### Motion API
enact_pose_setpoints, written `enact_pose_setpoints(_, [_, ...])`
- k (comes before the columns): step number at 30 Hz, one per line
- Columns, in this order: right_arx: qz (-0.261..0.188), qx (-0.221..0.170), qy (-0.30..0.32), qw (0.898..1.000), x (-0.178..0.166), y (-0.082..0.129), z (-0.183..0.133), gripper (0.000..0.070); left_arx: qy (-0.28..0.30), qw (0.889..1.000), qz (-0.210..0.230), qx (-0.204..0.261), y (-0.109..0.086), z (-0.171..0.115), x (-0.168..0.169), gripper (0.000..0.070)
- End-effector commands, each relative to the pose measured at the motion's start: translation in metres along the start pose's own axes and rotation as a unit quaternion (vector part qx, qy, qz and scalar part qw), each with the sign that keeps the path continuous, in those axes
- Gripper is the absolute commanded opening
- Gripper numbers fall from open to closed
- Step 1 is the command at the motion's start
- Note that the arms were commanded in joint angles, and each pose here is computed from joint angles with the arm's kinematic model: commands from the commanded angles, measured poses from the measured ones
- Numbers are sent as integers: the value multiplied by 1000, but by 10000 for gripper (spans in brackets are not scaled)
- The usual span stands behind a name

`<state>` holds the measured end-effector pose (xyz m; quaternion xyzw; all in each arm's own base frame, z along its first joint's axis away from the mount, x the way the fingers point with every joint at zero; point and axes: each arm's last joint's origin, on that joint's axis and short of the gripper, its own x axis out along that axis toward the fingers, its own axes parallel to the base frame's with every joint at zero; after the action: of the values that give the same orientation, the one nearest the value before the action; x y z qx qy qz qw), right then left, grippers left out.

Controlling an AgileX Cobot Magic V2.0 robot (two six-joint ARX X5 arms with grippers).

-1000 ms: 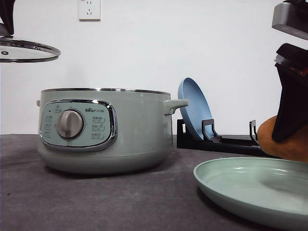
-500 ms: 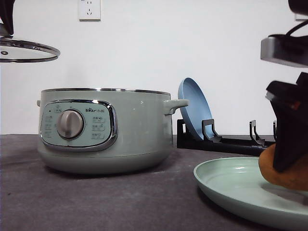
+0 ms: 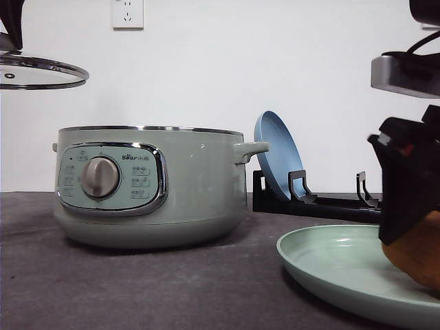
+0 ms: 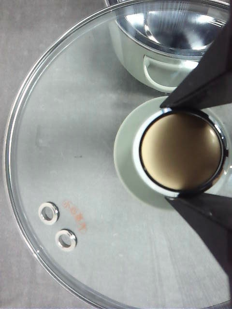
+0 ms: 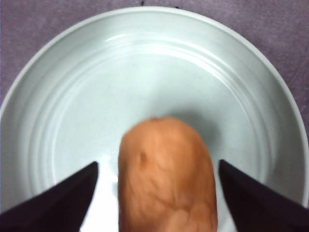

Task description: Transfer potato from steamer to green plate

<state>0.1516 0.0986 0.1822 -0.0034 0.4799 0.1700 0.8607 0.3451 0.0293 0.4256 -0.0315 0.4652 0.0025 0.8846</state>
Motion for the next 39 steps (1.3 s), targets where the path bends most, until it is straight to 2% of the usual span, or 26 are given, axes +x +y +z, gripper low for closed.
enact_pose_setpoints(1, [9,-2,-23,1000,-9,4,10,584,-44,999,-1,6,-1,5,-18,0])
enact_pose_setpoints(6, [20,2,-58,998,-39,8,26,624,-44,999,-1,6,-1,5,-18,0])
enact_pose_setpoints(9, [45,14,-83,995,-67,13,38,625,-44,999,-1,7,-2,5,-17,0])
enact_pose_setpoints(17, [123,24,-167,978,-147,18,52,625,-44,999,-6,13,-7,5,-17,0])
enact_pose_setpoints(21, [154,17,-198,968,-185,17,49,624,-44,999,-9,17,-11,5,-17,0])
enact_pose_setpoints(30, [168,6,-248,954,-244,8,25,624,-42,998,-24,36,-27,5,-16,0])
enact_pose_setpoints(35, [178,5,-276,945,-261,3,14,624,-41,997,-39,56,-44,4,-16,0])
enact_pose_setpoints(39, [185,3,-279,942,-264,2,9,624,-38,995,-55,79,-63,1,-16,0])
